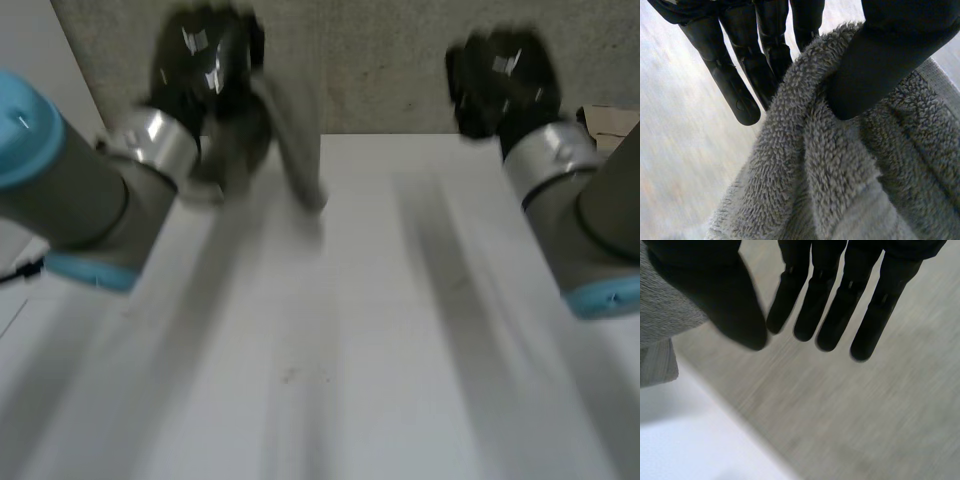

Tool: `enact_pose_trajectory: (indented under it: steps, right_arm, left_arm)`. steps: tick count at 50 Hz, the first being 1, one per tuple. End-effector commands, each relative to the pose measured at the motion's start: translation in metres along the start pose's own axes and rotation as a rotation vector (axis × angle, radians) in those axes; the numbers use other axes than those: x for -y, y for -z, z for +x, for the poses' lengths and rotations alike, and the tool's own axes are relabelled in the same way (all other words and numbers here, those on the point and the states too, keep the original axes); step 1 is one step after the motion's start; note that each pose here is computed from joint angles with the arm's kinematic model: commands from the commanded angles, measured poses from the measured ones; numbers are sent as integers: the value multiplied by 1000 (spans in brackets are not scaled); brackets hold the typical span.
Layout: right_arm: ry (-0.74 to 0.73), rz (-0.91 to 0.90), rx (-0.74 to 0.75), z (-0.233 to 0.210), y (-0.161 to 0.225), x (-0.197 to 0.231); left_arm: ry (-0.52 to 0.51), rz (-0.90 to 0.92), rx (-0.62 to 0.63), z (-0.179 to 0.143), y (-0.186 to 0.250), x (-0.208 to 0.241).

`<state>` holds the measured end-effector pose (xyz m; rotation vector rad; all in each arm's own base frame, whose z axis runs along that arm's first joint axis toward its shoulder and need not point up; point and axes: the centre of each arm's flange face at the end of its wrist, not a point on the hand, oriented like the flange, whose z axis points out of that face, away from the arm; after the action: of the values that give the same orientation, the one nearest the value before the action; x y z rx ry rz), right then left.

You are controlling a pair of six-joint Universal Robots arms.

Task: Fold the laundry.

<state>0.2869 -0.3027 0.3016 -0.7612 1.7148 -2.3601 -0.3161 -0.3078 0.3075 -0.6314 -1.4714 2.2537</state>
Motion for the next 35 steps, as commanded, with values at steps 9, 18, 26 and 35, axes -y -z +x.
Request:
enact_pose_trajectory:
  steps: [9, 18, 26, 35]
  right_arm:
    - [-274, -654, 256, -51, 64, -131]
    - [-572, -686, 212, -64, 68, -127]
    - [-641, -649, 344, -109, 73, -117]
    - [-675, -566, 417, -140, 51, -107]
  left_arm:
    - [-25, -371, -53, 22, 71, -83]
    - [-26, -321, -39, 31, 68, -60]
    - [-8, -274, -43, 44, 66, -37]
    - [86, -290, -76, 69, 71, -15]
